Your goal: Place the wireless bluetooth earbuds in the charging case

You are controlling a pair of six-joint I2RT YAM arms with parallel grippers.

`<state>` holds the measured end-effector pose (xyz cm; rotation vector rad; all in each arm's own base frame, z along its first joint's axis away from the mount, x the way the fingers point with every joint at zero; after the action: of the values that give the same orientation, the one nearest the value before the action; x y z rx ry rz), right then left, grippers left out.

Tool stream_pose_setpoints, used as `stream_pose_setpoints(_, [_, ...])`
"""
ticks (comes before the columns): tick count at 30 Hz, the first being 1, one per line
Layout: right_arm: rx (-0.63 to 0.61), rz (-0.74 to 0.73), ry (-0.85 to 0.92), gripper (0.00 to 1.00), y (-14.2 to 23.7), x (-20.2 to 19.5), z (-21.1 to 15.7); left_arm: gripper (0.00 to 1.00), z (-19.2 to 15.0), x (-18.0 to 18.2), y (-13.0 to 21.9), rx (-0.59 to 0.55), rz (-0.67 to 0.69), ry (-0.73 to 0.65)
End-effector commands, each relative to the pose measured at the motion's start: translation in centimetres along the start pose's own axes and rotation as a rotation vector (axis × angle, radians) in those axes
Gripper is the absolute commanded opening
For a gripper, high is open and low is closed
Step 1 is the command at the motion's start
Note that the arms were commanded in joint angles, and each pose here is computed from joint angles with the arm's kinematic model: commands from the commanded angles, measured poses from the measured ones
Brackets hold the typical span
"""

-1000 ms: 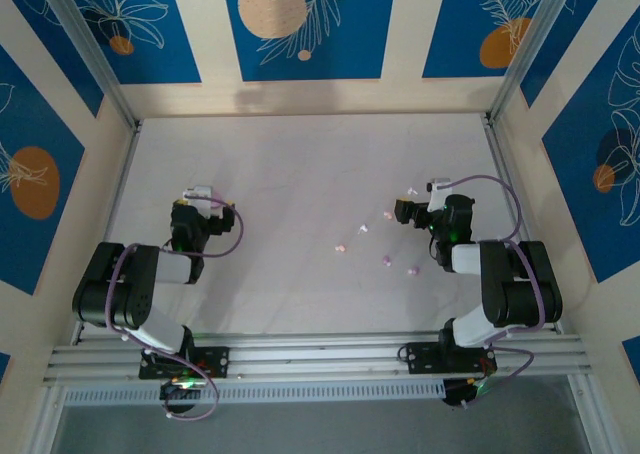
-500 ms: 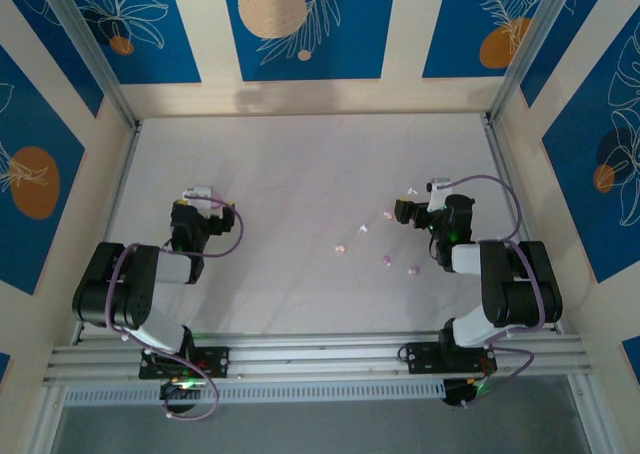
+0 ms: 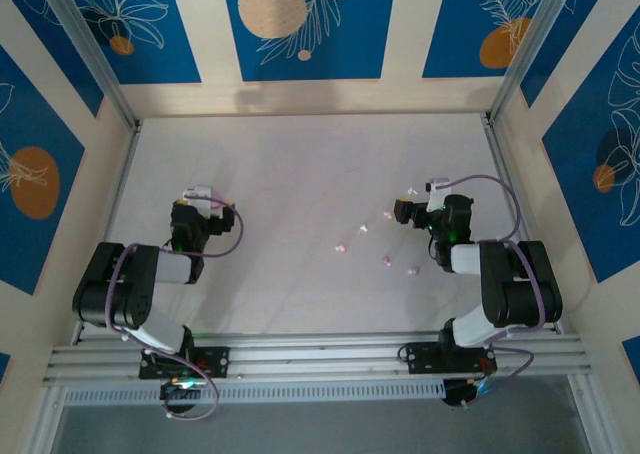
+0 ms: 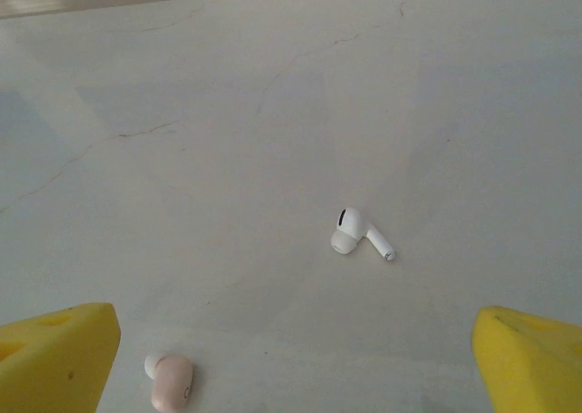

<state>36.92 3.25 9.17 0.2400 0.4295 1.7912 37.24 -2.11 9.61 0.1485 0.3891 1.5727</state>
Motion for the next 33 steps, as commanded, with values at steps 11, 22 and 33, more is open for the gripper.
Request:
stream_pose_setpoints(11, [0.009, -0.058, 0.035, 0.99, 0.9, -0.3, 3.0, 1.00, 3.7, 2.2, 1.8, -0.037, 0.163, 0.057])
stream_pose_setpoints(22, [0.258, 0.180, -0.480, 1.00, 6.5, 2.9, 9.8, 1.00, 6.2, 1.5, 6.7, 0.347, 0.283, 0.374])
stream_pose_setpoints(33, [0.249, 0.274, -0.480, 0.96, 9.3, 6.0, 12.8, 0.81, 0.9, 2.4, 6.3, 0.575, 0.485, 0.600])
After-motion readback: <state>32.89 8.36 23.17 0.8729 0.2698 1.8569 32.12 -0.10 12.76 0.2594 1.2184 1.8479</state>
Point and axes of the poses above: each hand's point on the last joint's axis, 136 mm out from that joint toward the fingers, its own y axis back along the fingers, its own x axis along the line the jaws close on, z = x × y, the point moved 2 cm from there along y, back along the fingers, and after that the axes turned 14 degrees about y, right-handed, at the moved point
